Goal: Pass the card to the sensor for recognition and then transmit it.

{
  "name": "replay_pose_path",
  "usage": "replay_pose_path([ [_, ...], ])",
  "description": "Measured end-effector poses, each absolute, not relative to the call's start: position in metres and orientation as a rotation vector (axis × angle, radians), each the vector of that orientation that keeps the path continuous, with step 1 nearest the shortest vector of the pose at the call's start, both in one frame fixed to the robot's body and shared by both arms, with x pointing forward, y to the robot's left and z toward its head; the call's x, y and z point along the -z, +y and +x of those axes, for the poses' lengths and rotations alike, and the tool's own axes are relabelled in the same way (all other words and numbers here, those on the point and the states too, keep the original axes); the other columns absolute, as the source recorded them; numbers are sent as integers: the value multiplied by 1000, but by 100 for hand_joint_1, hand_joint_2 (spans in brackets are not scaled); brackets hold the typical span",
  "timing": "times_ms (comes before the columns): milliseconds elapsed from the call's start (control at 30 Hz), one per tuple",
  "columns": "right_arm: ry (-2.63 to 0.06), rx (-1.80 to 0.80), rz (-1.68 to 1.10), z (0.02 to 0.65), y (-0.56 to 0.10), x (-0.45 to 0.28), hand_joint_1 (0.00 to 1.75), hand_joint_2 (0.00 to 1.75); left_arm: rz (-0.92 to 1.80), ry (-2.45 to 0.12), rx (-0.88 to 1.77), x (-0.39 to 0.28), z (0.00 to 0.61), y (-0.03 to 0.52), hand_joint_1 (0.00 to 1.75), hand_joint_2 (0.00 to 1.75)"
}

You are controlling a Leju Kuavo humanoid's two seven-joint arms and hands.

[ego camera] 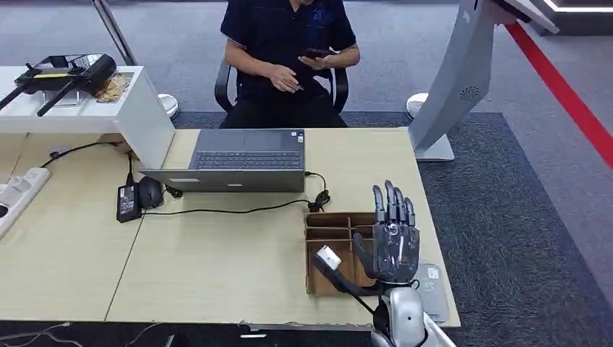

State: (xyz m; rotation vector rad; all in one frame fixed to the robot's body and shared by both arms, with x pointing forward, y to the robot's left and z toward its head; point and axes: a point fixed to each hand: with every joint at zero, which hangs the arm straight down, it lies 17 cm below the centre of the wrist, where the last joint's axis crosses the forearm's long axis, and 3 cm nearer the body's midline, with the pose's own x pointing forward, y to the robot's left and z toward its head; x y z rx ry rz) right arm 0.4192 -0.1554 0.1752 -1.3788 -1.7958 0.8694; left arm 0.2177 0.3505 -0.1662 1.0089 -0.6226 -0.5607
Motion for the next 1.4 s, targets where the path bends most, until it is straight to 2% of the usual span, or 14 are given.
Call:
replay_pose_path([
  [1400, -1738, -921, -1377, 427, -163, -153, 0, 175, 1003, -633, 571, 166, 219, 347, 0, 175],
])
